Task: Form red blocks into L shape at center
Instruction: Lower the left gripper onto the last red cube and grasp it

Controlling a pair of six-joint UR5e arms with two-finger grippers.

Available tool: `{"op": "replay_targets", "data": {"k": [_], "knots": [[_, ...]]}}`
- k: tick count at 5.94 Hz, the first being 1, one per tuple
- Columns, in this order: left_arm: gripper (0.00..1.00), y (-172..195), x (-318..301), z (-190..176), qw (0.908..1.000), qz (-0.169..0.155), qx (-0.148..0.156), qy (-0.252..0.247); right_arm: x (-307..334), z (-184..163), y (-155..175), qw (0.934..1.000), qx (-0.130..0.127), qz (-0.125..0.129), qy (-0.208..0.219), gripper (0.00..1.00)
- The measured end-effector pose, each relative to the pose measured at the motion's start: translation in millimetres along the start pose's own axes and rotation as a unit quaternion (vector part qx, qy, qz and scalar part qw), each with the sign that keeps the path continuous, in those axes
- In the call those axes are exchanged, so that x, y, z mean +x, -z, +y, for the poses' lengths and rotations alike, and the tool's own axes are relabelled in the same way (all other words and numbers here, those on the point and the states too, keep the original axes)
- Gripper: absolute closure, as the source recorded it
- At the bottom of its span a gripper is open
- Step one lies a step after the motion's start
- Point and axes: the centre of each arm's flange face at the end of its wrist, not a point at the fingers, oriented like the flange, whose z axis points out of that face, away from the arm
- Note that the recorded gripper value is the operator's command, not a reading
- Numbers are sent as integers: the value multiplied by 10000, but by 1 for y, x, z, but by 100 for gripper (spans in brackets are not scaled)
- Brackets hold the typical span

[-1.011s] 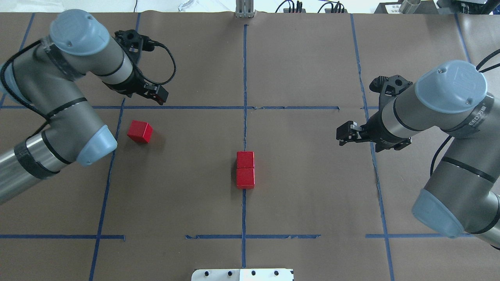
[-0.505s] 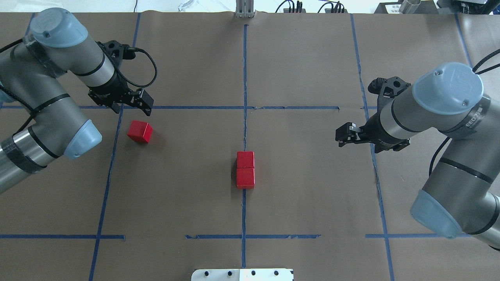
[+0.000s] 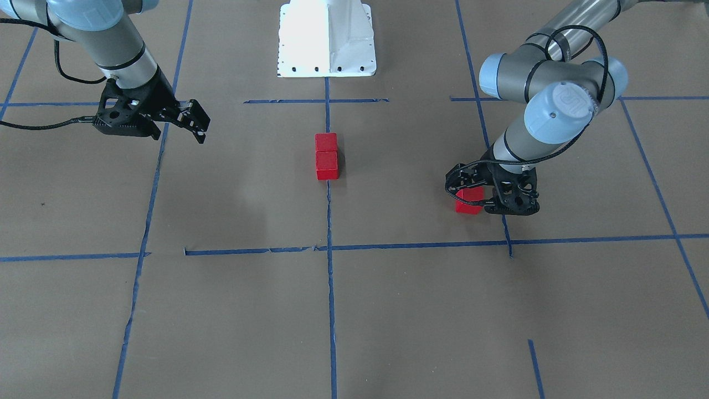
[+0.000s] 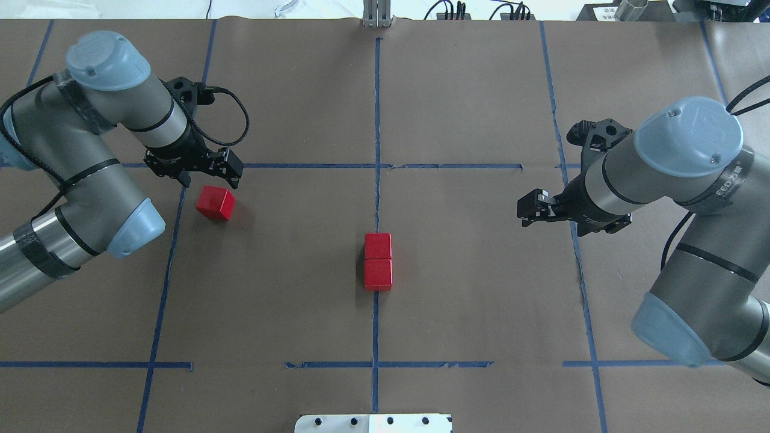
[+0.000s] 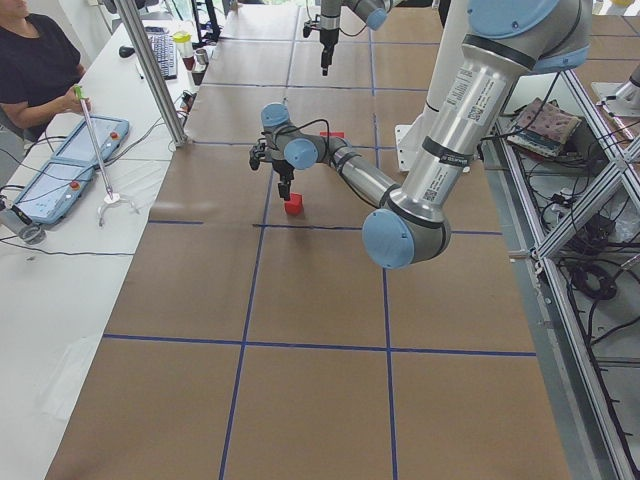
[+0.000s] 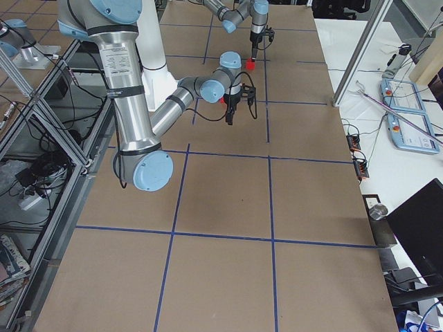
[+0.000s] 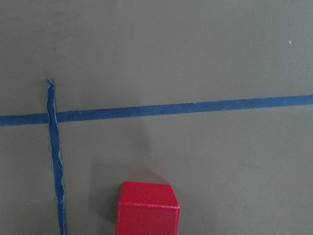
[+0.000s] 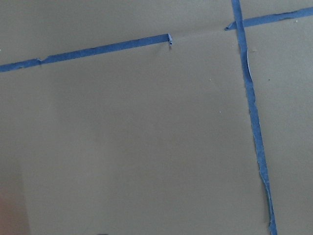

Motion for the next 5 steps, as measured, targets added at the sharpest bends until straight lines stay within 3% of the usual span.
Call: {"op": "replay_targets", "data": {"k": [5], "knots": [[0,-19,4,6,9998,-172,24,-74,0,1,3,10000,6,-31,4,0]]}}
